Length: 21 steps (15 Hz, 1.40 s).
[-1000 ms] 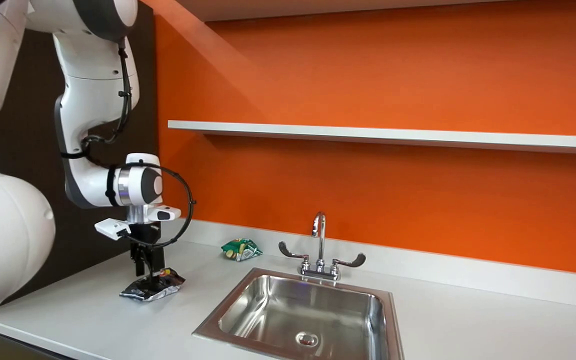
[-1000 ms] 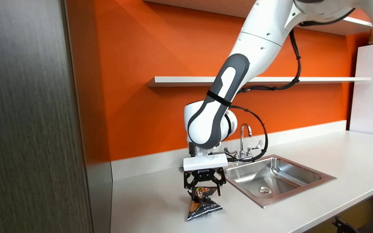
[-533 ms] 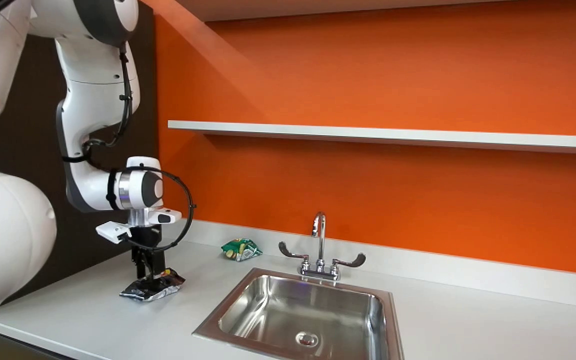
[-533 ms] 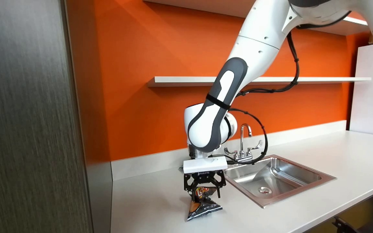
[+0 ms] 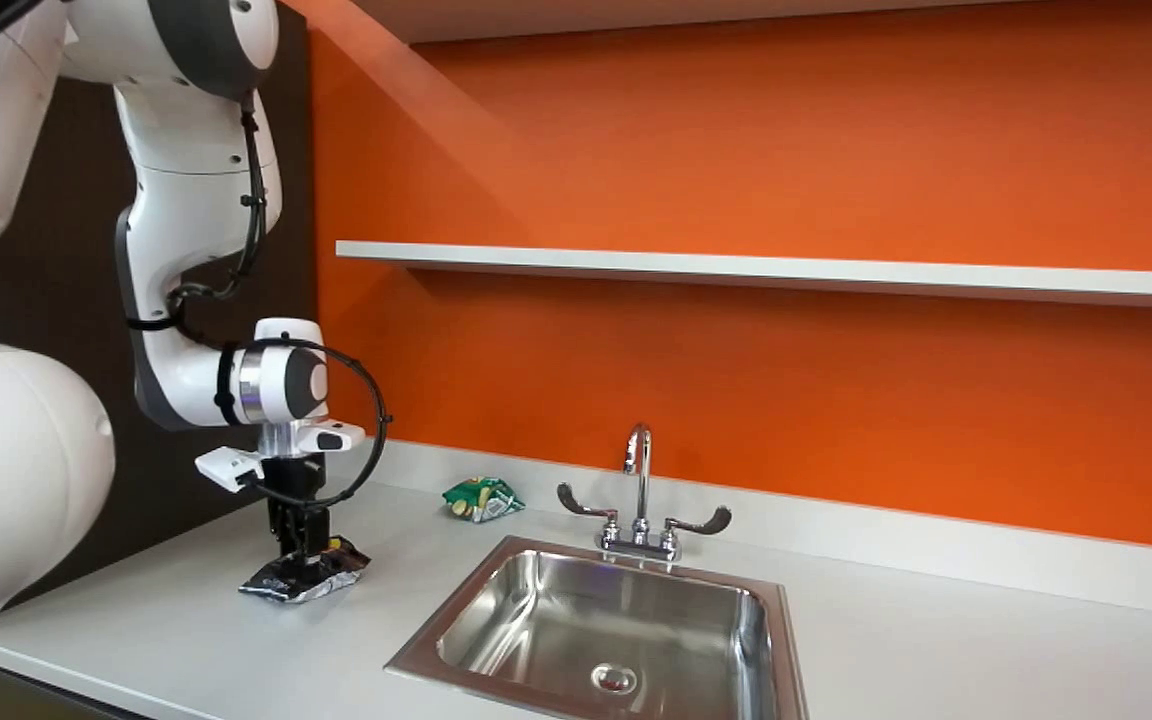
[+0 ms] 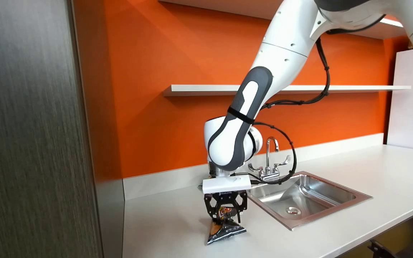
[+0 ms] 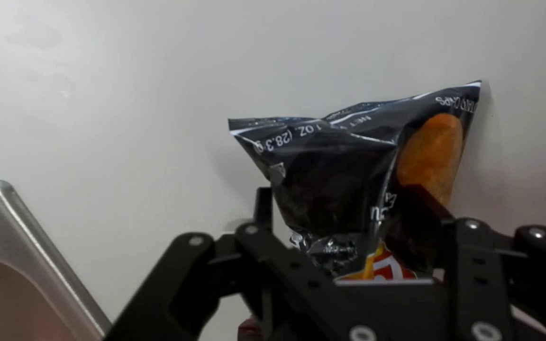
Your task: Put the snack packet onto the shelf
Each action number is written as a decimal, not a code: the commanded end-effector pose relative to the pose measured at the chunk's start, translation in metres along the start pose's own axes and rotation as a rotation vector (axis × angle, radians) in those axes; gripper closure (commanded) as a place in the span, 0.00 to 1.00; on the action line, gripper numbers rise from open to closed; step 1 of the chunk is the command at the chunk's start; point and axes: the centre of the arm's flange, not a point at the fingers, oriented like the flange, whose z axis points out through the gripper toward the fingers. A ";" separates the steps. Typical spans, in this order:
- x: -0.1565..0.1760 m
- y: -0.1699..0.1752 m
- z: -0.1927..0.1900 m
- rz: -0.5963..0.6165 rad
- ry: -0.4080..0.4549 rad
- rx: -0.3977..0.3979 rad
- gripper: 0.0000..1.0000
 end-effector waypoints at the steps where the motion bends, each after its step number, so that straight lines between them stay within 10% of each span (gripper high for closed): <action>1: 0.001 -0.008 0.004 0.025 0.014 0.010 0.60; 7: 0.001 -0.011 0.005 0.026 0.025 0.013 1.00; 21: 0.012 -0.006 -0.011 0.007 0.050 0.011 1.00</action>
